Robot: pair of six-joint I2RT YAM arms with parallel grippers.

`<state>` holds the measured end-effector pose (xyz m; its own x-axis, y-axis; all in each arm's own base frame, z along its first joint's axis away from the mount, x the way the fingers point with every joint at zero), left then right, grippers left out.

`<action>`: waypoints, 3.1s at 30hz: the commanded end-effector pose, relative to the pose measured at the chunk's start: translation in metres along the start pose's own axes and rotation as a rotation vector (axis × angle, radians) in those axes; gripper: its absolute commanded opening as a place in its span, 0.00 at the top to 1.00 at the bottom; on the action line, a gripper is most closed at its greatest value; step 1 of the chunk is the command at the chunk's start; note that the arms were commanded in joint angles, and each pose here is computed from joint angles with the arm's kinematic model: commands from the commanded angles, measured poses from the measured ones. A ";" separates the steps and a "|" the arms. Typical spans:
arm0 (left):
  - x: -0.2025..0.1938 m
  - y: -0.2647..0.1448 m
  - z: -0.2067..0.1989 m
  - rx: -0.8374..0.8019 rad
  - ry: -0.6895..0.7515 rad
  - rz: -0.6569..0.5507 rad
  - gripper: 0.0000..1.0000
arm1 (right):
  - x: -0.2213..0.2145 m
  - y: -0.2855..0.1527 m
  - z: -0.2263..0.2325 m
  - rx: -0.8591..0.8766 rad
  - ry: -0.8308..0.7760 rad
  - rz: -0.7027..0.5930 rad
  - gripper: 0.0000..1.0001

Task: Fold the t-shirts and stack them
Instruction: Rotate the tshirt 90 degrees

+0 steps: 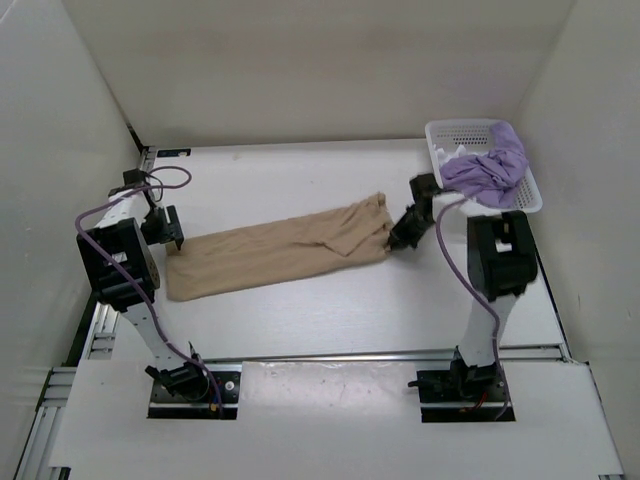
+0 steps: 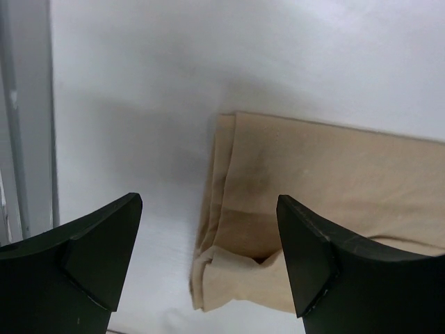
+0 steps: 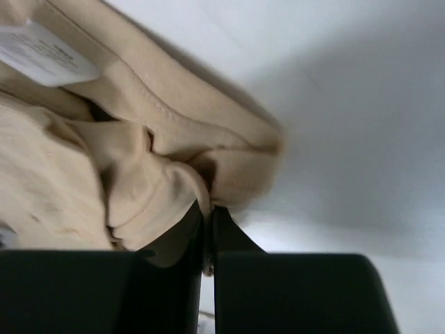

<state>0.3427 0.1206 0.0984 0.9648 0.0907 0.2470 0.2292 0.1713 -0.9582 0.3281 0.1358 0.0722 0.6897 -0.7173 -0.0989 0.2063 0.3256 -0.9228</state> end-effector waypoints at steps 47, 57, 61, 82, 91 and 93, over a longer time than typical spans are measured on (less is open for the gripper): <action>-0.124 -0.135 0.035 0.134 -0.222 -0.223 0.05 | -0.389 0.036 0.172 0.242 0.005 0.294 0.34; -0.117 -0.135 0.046 0.120 -0.260 -0.220 0.05 | -0.409 0.068 0.153 0.124 0.061 0.385 0.34; -0.117 -0.129 0.050 0.107 -0.277 -0.186 0.05 | -0.408 0.079 0.150 0.074 0.106 0.418 0.34; -0.106 -0.117 0.056 0.091 -0.276 -0.148 0.05 | -0.406 0.100 0.156 -0.038 0.162 0.551 0.42; -0.082 -0.114 0.025 -0.138 -0.207 -0.130 0.04 | -0.396 0.074 0.168 0.087 -0.037 0.414 0.45; -0.077 -0.114 0.003 -0.181 -0.131 -0.119 0.04 | -0.379 0.049 0.164 0.129 -0.145 0.270 0.44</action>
<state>0.2286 0.1291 0.1783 0.8917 0.2894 0.3479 0.3224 0.1332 -0.9372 0.1852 0.5520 0.0880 0.7056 -0.5167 -0.4849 -0.0588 0.6393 -0.7668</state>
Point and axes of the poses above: each gripper's point midway between its finger pads, its own y axis out along the fingers, its own z axis along the line the jaws close on, x = y × z, the point moved 6 cm from there along -y, back along the fingers, and after that the axes turned 12 degrees about y, right-handed, at the moved point
